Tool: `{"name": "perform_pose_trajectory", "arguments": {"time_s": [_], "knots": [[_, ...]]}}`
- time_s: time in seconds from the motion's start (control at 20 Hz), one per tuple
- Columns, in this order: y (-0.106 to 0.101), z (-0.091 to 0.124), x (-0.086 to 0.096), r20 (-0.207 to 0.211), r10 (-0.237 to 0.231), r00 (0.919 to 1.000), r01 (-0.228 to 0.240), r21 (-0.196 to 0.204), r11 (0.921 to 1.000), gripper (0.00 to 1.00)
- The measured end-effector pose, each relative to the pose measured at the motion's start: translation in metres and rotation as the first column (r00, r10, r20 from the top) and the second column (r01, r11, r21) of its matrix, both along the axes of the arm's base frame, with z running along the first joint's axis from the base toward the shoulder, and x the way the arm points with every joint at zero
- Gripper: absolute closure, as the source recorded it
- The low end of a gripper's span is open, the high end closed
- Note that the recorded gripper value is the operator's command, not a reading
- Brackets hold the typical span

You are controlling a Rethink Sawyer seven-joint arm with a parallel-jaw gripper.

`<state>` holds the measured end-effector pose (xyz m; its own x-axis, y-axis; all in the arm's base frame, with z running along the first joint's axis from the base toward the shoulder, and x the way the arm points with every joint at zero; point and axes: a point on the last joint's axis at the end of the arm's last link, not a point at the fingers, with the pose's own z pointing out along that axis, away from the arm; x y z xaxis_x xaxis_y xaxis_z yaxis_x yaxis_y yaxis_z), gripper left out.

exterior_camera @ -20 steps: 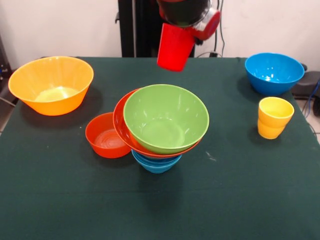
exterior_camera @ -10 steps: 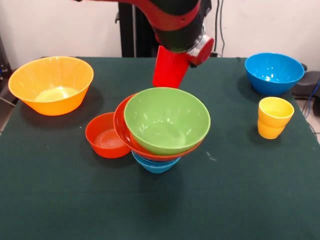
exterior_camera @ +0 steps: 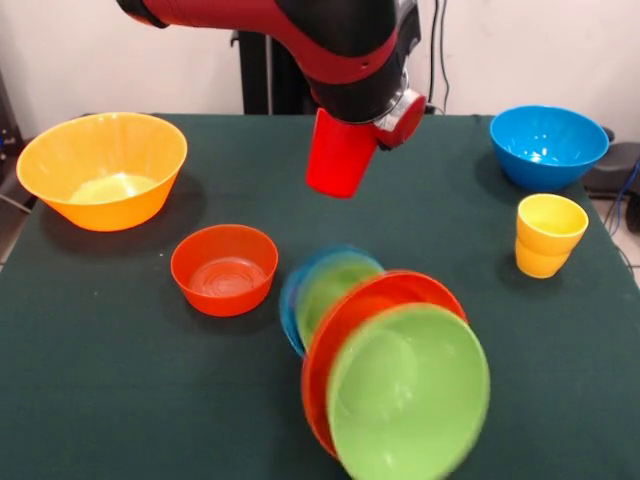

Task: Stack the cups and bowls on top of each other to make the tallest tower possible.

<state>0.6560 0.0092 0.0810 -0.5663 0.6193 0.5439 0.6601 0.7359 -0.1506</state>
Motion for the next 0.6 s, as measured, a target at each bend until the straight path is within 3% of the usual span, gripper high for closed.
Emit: {"name": "perform_pose_trajectory", "arguments": {"time_s": [0.6], "knots": [[-0.0004, -0.0016, 0.0018, 0.016, -0.002, 0.9999, 0.002, -0.006, 1.0000, 1.00]]}}
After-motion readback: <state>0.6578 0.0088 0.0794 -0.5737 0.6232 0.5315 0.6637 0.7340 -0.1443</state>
